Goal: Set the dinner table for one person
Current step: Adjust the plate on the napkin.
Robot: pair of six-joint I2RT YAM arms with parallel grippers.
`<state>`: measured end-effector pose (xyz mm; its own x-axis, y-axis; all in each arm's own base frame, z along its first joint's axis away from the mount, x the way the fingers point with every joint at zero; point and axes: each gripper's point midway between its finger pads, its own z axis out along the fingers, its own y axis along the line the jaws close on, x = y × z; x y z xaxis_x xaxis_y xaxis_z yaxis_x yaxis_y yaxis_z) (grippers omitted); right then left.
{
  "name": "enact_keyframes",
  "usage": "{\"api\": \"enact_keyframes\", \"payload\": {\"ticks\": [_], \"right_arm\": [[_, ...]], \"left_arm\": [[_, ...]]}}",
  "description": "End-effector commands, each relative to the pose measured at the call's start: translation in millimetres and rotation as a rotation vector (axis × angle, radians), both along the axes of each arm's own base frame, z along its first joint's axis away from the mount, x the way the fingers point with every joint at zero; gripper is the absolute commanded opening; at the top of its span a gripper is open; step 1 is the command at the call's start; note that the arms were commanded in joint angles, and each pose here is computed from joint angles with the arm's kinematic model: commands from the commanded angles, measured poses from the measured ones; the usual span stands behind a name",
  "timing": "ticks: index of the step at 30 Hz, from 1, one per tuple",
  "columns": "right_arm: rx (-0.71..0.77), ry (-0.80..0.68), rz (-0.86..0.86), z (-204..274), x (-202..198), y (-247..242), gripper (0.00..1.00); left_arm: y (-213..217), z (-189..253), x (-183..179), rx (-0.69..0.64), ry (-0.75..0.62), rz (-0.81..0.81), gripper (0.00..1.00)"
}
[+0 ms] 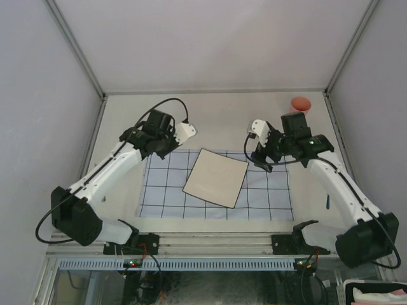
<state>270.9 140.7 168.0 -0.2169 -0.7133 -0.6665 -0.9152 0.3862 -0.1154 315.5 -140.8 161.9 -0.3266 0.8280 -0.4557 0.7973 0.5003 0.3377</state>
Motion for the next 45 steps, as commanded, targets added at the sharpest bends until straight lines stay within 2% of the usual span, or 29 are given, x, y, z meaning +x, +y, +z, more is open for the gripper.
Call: {"api": "enact_keyframes", "payload": {"ticks": [1, 2, 3, 6, 10, 13, 17, 21, 24, 28, 33, 38, 45], "right_arm": [[0.161, -0.047, -0.100, 47.7, -8.0, 12.3, 0.98], [0.181, -0.048, -0.124, 52.6, -8.3, 12.2, 0.99], [0.209, -0.039, -0.167, 57.3, -7.4, 10.9, 1.00], [0.313, 0.028, -0.263, 67.1, -6.7, 10.5, 1.00], [0.455, 0.206, -0.370, 64.0, -12.9, 14.7, 1.00], [0.556, 0.240, -0.391, 68.5, -11.2, 13.2, 1.00], [0.688, 0.335, -0.422, 76.1, -4.2, 13.6, 0.99], [0.785, 0.495, -0.429, 52.0, 3.6, 27.1, 0.99], [0.759, 0.559, -0.456, 22.0, 9.0, 29.8, 0.99], [0.703, 0.623, -0.472, -15.9, 14.8, 35.2, 0.96], [0.647, 0.675, -0.453, -47.1, 16.5, 49.0, 0.89], [0.604, 0.723, -0.445, -76.8, 18.3, 60.1, 0.92], [0.558, 0.765, -0.449, -94.9, 19.2, 61.2, 0.91]], "left_arm": [[15.5, 47.5, -4.1, -0.077, -0.093, 0.071, 0.66], [18.0, 47.2, -7.5, -0.085, -0.078, 0.071, 0.96], [20.6, 46.2, -11.2, -0.093, -0.061, 0.072, 1.00], [30.4, 41.6, -19.4, -0.128, -0.021, 0.104, 1.00], [33.6, 38.1, -35.3, -0.222, 0.037, 0.106, 1.00], [24.3, 40.3, -50.9, -0.331, 0.103, 0.063, 1.00], [-6.9, 40.2, -82.5, -0.536, 0.319, -0.090, 1.00], [-28.1, 20.9, -99.6, -0.647, 0.580, -0.158, 1.00], [-28.3, 1.1, -104.6, -0.639, 0.716, -0.177, 1.00], [-25.8, -31.1, -104.2, -0.631, 0.792, -0.157, 1.00], [-29.3, -49.0, -95.6, -0.644, 0.792, -0.139, 1.00], [-25.9, -60.5, -83.3, -0.606, 0.758, -0.111, 1.00], [-26.0, -86.2, -86.8, -0.617, 0.773, -0.028, 1.00]]}}
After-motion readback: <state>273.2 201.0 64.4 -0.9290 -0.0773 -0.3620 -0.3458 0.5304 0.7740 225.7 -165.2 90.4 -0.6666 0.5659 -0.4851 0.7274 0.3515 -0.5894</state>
